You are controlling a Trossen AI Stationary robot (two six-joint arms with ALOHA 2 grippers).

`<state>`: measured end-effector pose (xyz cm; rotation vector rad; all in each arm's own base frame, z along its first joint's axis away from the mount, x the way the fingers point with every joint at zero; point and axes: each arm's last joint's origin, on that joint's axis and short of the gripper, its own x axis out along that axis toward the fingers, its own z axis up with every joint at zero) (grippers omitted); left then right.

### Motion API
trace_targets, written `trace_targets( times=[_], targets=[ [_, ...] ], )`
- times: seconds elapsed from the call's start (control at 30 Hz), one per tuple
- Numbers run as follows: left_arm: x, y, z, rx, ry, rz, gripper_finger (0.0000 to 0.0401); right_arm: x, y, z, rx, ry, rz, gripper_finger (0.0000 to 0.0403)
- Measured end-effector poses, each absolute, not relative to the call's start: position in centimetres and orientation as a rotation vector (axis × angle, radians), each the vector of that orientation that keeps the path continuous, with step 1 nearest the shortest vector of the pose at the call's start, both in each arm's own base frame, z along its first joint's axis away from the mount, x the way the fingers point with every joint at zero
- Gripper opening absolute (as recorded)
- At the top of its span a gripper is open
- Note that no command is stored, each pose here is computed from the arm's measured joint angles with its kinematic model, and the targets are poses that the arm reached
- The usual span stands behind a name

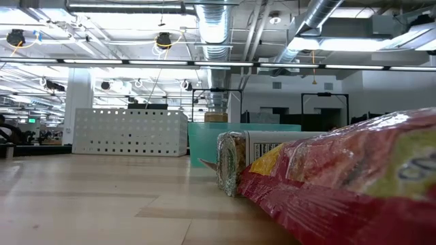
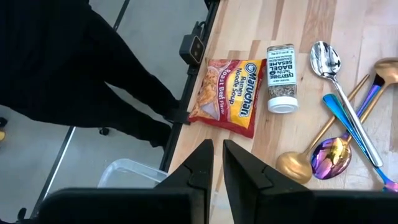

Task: Pick & Place Food Item
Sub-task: Put the left red noodles pack into the white bin

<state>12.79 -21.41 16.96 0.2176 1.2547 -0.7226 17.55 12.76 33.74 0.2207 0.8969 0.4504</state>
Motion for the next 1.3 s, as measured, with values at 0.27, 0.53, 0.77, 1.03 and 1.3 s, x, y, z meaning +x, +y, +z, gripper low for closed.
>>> trace_targets(
  times=[0.27,0.53,0.77,1.03,1.3],
  targets=[
    [12.4,-21.8,16.6,0.175,1.284,-0.663,0.0149,17.5,12.8,33.7,0.215,0.898,0.465,0.0033],
    [12.0,-22.0,16.6,0.122,1.308,-0.618,0.0051,17.5,12.8,33.7,0.193,0.892,0.475,0.0033],
    [12.7,-21.5,16.8,0.046,1.318,-0.559,0.0003,17.5,12.8,33.7,0.185,0.889,0.48,0.0033],
    [14.6,-18.5,20.1,-0.167,1.154,-0.343,0.0,18.1,13.1,34.4,0.217,0.799,0.512,0.0033],
    [16.6,-13.3,24.0,-0.41,0.92,-0.102,0.0,18.5,11.8,34.7,0.252,0.786,0.451,0.0033]
  ],
)
